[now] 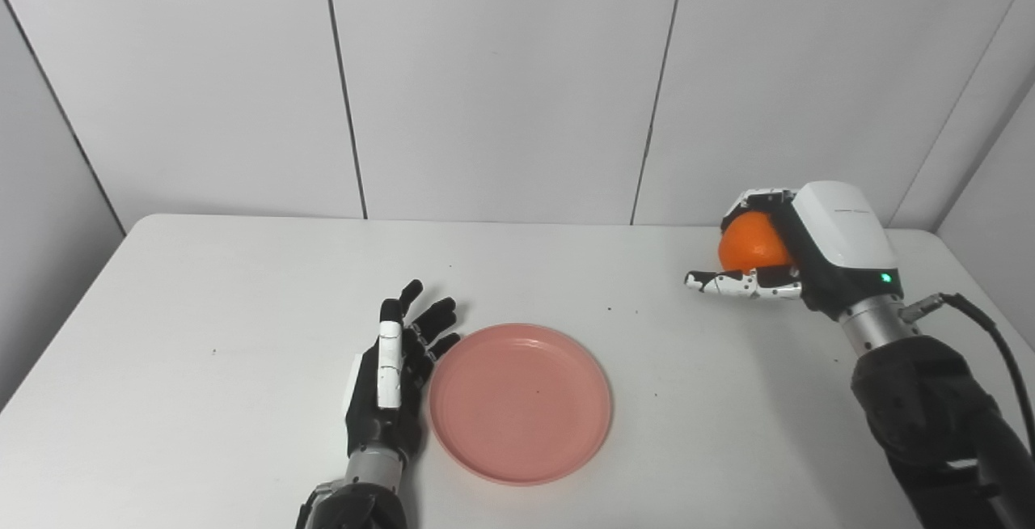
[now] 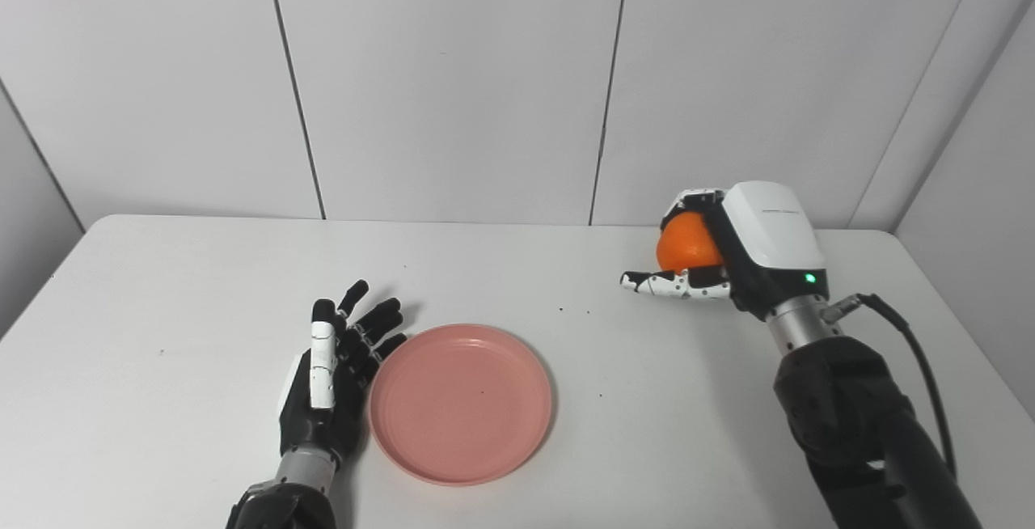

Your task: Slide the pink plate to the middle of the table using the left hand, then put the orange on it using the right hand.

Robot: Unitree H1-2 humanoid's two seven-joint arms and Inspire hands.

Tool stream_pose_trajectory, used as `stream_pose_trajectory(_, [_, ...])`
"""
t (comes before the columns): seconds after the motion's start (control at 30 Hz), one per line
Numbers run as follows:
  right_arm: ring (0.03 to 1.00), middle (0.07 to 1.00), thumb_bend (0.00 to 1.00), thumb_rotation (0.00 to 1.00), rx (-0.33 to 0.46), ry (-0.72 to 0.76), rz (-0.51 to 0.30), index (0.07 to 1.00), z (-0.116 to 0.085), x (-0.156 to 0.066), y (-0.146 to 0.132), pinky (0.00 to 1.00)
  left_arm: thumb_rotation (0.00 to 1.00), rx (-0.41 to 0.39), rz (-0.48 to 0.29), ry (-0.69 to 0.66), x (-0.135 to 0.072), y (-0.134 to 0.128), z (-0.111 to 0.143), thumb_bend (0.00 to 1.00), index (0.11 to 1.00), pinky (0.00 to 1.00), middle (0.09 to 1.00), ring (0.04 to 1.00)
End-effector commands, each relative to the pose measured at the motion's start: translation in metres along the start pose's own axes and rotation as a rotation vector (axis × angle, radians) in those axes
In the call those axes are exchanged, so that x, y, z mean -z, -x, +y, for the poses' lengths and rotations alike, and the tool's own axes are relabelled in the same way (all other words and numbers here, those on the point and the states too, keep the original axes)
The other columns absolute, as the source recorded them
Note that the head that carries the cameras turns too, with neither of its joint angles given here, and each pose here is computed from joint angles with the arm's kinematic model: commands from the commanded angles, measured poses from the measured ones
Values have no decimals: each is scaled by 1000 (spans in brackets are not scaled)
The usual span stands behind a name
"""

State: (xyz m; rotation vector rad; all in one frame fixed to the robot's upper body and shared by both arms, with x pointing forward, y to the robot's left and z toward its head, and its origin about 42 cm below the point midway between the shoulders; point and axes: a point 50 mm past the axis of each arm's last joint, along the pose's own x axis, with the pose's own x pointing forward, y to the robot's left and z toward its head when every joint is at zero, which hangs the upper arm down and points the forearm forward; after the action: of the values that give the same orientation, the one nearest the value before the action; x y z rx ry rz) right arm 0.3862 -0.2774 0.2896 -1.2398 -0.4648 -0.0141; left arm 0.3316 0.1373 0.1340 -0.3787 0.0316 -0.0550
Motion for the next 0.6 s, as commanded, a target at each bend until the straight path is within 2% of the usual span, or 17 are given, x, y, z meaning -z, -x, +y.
stream_pose_trajectory(0.0, [217,296,661,543,83,-1,-80,329,-26,-18,-16,158,893,-38,75,31,19,6,-4,799,880,774,760,816])
stream_pose_trajectory(0.13, [197,273,662,565,78,-68,-121,341,-23,-36,-20,145,895,-39,74,38,19,5,-4,789,875,788,763,819])
stream_pose_trajectory(0.3, [183,263,645,489,38,-121,-158,319,-14,-55,-22,132,898,-45,74,34,19,6,-2,789,876,793,764,821])
stream_pose_trajectory(0.5, [196,278,642,544,-2,-146,-225,343,-4,-71,-20,146,898,-46,71,33,18,7,0,787,874,775,761,813])
stream_pose_trajectory(0.57, [226,308,653,575,-20,-158,-245,351,-1,-77,-18,173,901,-44,71,31,17,7,1,789,876,776,766,815])
